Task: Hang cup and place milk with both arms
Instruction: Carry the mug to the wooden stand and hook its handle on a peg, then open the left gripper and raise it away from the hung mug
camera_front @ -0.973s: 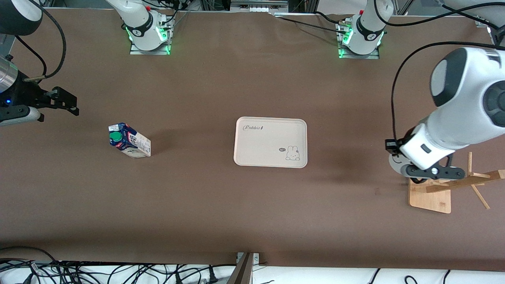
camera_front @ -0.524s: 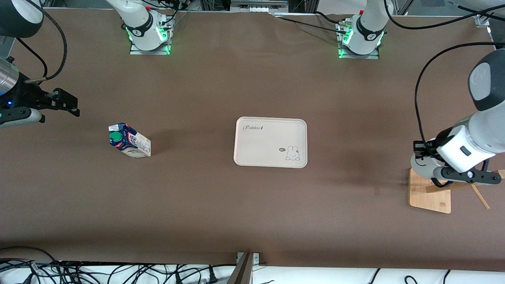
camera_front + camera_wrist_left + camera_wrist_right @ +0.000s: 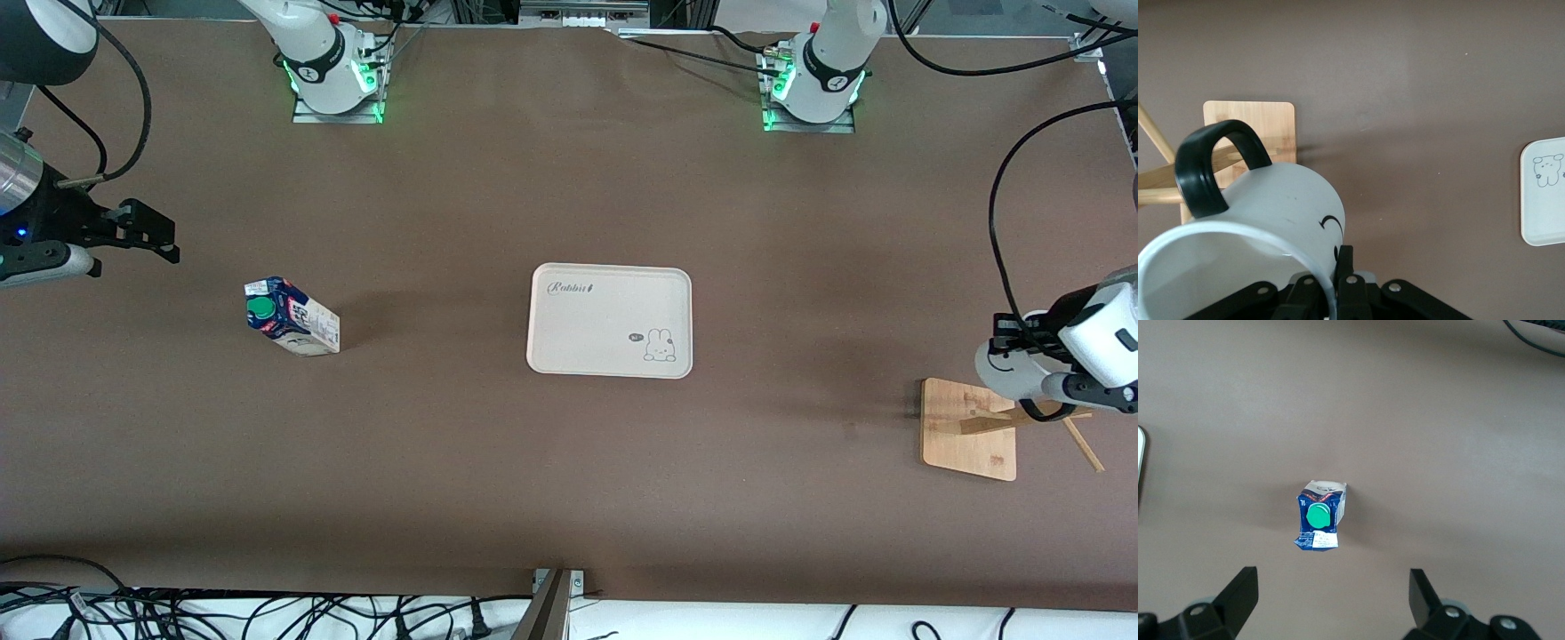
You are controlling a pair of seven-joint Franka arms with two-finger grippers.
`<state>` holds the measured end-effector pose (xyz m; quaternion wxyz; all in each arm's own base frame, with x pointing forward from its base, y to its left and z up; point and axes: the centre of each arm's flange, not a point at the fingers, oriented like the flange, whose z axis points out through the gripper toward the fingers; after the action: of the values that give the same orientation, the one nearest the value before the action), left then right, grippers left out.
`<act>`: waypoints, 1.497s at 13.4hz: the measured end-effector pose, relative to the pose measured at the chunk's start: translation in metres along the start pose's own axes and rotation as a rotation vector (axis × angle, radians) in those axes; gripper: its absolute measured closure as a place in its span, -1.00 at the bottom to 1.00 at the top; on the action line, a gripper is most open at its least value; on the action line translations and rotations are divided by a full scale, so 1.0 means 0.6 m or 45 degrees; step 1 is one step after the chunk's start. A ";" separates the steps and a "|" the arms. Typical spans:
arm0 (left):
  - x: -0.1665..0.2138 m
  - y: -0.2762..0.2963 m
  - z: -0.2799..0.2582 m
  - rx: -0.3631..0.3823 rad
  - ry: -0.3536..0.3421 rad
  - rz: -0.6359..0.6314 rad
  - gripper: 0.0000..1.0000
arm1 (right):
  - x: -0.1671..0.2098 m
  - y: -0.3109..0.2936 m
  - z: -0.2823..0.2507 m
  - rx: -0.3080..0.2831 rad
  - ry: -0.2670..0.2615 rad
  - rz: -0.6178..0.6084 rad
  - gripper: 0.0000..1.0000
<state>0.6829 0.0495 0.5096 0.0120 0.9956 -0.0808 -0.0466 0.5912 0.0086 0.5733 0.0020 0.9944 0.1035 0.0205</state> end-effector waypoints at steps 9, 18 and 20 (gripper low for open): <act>-0.015 -0.072 0.033 -0.025 -0.045 0.008 0.89 | 0.000 0.000 0.001 0.000 -0.002 0.000 -1.00; -0.018 -0.090 0.051 -0.044 -0.065 0.009 0.18 | 0.001 0.000 0.001 0.000 -0.002 -0.001 -1.00; -0.020 -0.081 0.049 -0.055 -0.088 0.019 -0.27 | 0.001 0.000 0.001 0.000 -0.002 -0.001 -1.00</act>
<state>0.6758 0.0987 0.4797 0.0309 0.9923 -0.0874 -0.0827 0.5915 0.0086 0.5724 0.0019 0.9944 0.1041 0.0198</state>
